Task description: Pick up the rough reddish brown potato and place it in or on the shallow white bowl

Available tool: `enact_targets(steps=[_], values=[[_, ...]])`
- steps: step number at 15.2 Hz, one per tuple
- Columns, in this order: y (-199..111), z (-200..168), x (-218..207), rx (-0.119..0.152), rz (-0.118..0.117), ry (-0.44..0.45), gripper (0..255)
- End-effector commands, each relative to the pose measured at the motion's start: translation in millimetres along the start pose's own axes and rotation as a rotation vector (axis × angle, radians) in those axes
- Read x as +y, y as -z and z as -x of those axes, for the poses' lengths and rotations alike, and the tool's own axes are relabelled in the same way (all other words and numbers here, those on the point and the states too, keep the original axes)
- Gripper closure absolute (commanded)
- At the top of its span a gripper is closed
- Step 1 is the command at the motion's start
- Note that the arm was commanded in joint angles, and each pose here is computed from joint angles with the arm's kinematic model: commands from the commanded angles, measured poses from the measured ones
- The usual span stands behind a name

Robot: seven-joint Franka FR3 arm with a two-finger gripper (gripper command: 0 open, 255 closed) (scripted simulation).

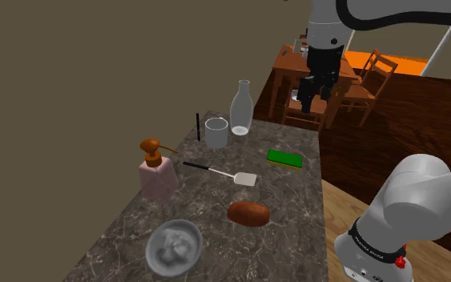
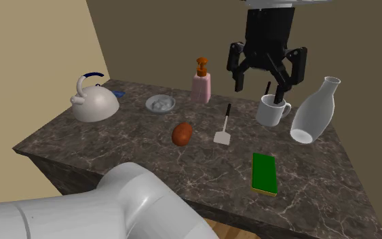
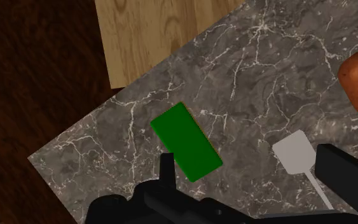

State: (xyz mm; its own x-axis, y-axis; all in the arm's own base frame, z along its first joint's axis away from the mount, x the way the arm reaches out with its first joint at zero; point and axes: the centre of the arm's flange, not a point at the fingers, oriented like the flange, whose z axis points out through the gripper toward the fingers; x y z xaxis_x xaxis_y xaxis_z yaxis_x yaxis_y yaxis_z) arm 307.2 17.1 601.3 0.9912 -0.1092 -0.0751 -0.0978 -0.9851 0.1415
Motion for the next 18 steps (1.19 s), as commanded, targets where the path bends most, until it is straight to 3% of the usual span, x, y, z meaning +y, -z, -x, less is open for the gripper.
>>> enact_targets(steps=[1,18], values=[[0.0,0.0,0.0,0.000,0.000,0.000,0],[-135.6,40.5,-165.1,0.176,-0.061,0.396,0]])
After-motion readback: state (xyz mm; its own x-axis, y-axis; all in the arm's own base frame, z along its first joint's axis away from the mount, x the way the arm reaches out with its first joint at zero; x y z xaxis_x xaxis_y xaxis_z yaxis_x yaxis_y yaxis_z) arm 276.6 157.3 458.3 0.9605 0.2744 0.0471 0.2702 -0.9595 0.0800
